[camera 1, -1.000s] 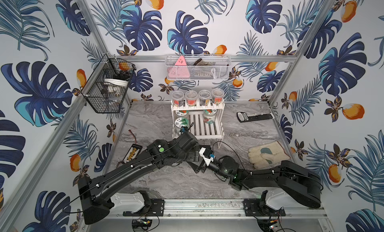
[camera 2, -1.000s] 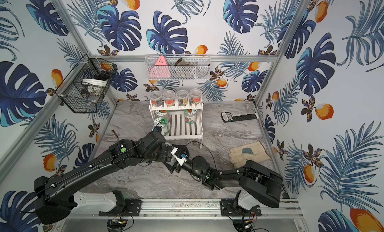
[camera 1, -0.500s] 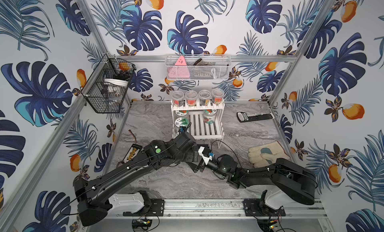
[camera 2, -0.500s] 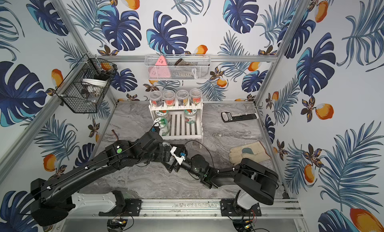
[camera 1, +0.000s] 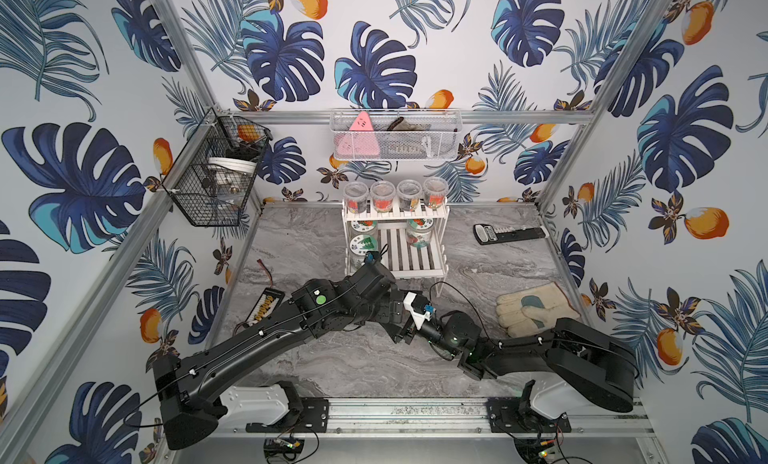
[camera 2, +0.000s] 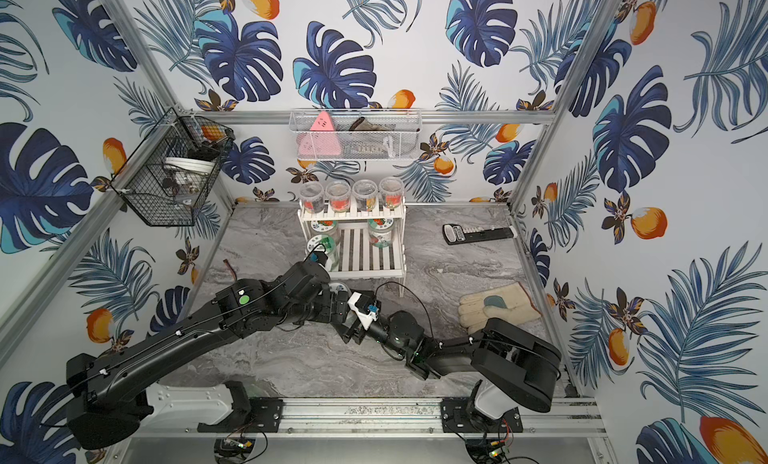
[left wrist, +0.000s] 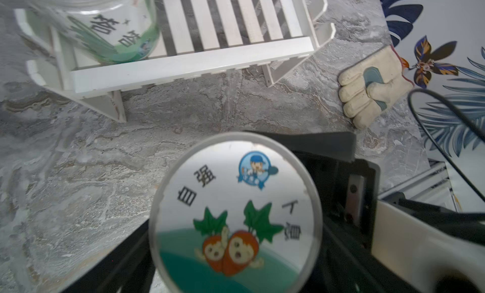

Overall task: Place the seed container on the shelf
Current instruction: Pick up the seed jar at the center of the board.

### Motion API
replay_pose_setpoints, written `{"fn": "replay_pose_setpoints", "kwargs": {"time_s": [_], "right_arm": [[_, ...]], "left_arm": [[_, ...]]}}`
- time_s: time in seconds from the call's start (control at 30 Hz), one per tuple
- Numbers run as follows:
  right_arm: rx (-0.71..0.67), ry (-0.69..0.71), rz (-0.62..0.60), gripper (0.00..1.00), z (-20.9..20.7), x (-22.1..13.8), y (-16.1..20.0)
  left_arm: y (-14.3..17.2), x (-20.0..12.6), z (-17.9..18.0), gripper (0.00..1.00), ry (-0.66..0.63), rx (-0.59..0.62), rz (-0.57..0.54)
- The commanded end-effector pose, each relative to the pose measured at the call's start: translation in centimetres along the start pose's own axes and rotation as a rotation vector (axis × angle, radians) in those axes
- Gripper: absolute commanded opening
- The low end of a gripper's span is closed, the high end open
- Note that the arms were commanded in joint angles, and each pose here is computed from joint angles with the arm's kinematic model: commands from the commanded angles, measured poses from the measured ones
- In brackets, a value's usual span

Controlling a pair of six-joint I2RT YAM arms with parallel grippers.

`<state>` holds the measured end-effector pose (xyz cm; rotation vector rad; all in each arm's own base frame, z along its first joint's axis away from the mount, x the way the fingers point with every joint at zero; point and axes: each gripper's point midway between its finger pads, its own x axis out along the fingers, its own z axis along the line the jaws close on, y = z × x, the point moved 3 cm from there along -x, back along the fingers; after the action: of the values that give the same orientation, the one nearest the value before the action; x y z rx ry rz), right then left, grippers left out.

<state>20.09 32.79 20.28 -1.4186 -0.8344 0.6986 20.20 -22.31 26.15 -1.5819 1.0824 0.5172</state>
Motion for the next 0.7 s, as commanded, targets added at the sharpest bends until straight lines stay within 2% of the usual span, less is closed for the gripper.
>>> {"fn": "replay_pose_setpoints", "kwargs": {"time_s": [0.0,0.13,0.27,0.53,0.67], "right_arm": [[0.031,0.071,-0.013,0.83,-1.1,-0.4,-0.3],[0.057,0.084,-0.015,0.82,-1.4,-0.8,-0.1],[0.084,0.117,-0.019,0.82,-2.4,-1.3,0.2],[0.108,0.156,-0.018,0.81,-4.1,-1.7,-0.1],[0.113,0.186,-0.020,0.81,-5.1,-2.1,-0.6]], "left_arm": [[0.2,0.2,-2.7,0.99,0.154,0.039,0.034],[-0.2,0.0,-3.3,0.99,0.187,0.049,0.021],[-0.9,-1.1,-3.6,0.99,0.227,0.054,-0.038],[-1.9,-3.2,-2.1,0.99,0.205,0.046,-0.173],[-2.1,-4.0,-0.7,0.99,0.152,0.034,-0.222]]}}
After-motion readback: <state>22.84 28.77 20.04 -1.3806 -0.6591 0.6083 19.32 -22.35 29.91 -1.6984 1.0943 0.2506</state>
